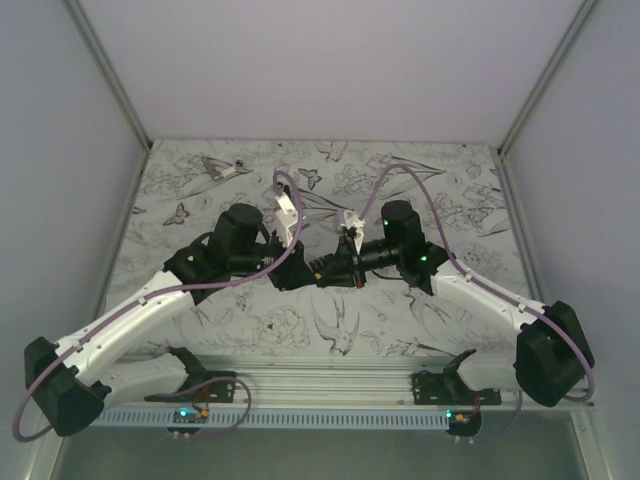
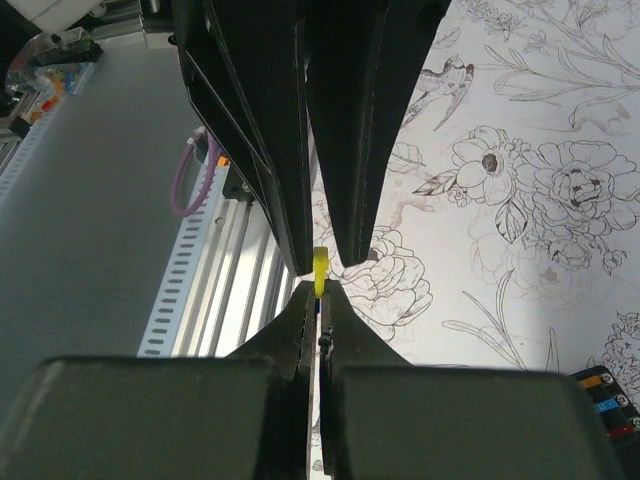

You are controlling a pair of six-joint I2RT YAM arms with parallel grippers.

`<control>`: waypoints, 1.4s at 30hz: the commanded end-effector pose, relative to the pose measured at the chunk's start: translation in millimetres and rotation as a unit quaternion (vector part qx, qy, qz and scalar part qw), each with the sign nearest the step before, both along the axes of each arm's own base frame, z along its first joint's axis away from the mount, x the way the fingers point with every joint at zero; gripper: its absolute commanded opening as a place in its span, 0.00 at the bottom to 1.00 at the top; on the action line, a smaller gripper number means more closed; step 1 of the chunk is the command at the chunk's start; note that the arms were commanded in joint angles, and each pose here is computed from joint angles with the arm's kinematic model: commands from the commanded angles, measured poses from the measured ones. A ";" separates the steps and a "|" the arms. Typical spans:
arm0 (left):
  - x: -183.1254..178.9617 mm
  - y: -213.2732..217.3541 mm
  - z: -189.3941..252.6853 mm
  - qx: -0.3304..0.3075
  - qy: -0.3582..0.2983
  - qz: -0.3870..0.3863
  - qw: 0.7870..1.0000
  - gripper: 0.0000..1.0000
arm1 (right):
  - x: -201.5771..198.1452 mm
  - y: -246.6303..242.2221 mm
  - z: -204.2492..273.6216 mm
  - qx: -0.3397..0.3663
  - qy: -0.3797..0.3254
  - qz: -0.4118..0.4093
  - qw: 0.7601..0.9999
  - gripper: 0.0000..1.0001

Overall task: Snap on the fuse box
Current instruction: Pick up the fuse from the center of the board.

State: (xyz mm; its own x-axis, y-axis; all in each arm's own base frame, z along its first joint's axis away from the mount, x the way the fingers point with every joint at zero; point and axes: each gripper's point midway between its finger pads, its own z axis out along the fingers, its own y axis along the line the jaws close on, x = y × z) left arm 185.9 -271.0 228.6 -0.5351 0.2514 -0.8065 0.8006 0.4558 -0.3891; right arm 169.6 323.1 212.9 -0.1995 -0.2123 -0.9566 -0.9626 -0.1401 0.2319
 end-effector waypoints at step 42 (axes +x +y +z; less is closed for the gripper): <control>36.1 35.7 -27.1 0.056 -0.007 0.189 0.980 0.00 | 86.4 -28.8 -37.0 -0.063 0.020 -0.255 0.965 0.69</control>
